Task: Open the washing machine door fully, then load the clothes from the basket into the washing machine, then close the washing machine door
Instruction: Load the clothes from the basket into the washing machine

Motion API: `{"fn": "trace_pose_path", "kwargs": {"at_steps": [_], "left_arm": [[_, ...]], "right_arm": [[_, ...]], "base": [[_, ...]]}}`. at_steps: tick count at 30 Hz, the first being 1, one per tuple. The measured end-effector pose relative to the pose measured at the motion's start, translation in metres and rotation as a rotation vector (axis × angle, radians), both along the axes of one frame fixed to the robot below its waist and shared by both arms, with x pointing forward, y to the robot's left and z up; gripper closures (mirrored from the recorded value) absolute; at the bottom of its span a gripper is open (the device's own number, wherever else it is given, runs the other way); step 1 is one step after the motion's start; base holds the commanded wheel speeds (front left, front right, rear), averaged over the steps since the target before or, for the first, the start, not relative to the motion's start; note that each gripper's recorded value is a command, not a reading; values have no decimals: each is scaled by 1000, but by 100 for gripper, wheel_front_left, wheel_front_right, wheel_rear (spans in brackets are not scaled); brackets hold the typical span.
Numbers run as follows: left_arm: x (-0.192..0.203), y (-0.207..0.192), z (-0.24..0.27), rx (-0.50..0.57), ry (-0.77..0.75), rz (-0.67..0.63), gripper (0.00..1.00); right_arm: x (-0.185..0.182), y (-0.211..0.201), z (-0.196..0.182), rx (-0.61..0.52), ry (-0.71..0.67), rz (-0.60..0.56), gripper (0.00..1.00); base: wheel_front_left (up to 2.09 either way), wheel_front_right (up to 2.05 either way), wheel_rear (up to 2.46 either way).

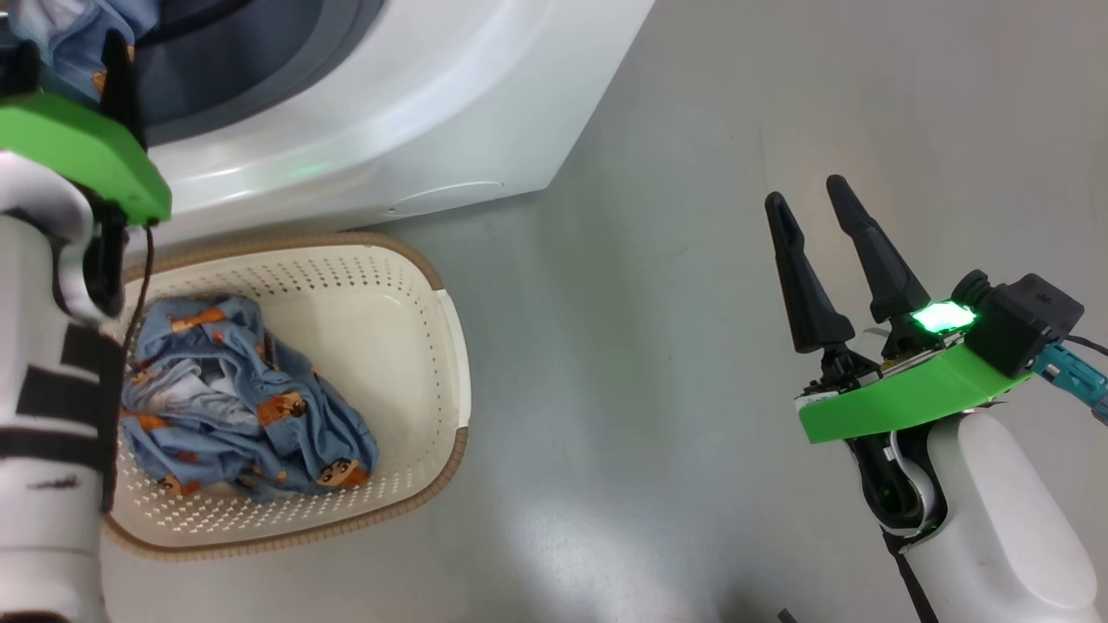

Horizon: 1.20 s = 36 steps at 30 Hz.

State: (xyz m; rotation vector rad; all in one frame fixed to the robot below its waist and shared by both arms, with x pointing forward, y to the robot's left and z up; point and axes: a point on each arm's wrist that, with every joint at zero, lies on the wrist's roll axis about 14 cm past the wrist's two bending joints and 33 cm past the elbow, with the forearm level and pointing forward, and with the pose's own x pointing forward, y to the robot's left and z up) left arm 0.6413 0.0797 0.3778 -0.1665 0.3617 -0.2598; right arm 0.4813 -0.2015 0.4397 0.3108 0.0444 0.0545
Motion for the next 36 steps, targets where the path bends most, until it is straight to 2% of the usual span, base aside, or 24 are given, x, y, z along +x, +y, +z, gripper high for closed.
{"fn": "trace_pose_path", "kwargs": {"at_steps": [9,14,15,16,17,25,36], "left_arm": [[14,-17,-6,-24,58,-26,0],[20,-20,-9,8,82,-24,0],[21,-21,-10,16,87,-27,9],[21,-23,-11,24,92,-33,73],[22,-25,-12,28,95,-39,100],[34,-40,4,25,42,-65,100],[73,-44,47,16,-194,-60,100]], "right_arm": [[-1,-3,-3,-2,8,-10,0],[-1,-3,-6,-1,15,-11,0],[-1,-3,-6,-1,16,-11,0],[-1,-3,-6,-1,17,-11,0],[-1,-3,-7,-1,18,-11,0],[-3,-4,-8,-4,23,-14,0],[-8,-14,-7,-22,31,-45,0]], "base": [[0,0,0],[0,0,0],[0,0,0],[0,0,0],[0,0,0],[0,0,0],[0,0,0]]}}
